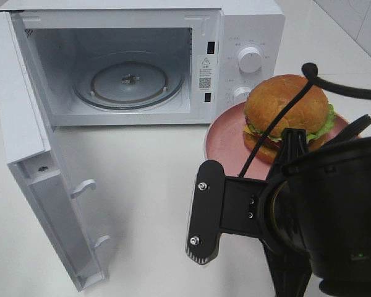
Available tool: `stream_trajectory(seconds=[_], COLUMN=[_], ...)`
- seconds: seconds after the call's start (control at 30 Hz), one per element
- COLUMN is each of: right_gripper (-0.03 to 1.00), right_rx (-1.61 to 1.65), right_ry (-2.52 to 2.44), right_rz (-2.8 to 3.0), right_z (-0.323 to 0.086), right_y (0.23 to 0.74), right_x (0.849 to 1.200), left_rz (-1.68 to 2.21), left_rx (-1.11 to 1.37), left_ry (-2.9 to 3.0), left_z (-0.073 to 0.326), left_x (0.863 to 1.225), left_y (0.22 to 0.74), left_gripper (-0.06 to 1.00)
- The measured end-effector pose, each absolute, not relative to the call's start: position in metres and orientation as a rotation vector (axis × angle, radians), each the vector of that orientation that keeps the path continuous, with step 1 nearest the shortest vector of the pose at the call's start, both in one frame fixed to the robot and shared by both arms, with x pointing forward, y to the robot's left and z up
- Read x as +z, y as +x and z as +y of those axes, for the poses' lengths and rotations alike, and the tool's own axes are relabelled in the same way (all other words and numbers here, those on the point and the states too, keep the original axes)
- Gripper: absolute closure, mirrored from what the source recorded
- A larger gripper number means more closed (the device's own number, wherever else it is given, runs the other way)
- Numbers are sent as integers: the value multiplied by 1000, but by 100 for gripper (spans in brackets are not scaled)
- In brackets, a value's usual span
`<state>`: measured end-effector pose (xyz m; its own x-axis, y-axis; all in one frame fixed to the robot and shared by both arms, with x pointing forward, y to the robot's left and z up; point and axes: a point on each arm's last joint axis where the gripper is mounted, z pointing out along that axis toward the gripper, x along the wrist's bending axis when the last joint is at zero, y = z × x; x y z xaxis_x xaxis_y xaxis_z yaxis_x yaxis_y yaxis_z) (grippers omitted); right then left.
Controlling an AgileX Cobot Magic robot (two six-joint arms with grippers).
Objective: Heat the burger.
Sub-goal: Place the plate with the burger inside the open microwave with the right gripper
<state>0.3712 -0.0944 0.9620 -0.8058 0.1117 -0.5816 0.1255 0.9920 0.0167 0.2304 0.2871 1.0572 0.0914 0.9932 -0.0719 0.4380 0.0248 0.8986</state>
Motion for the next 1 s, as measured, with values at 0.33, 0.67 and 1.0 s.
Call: stream_trajectory(seconds=[0.33, 0.67, 1.0], right_gripper=[93, 93, 93], right_rx=[41, 84, 132], right_ry=[8, -241, -337], right_rz=[2530, 2515, 2508], right_z=[-87, -79, -74], right_y=[371, 370, 369], right_x=[961, 962, 962], left_rz=[1469, 1469, 1469], left_rx=[844, 844, 844], left_ry=[1539, 1539, 1539], left_z=[287, 287, 287], left_x=[1057, 1057, 1057], left_y=[230, 230, 230], left_gripper=[-3, -3, -3])
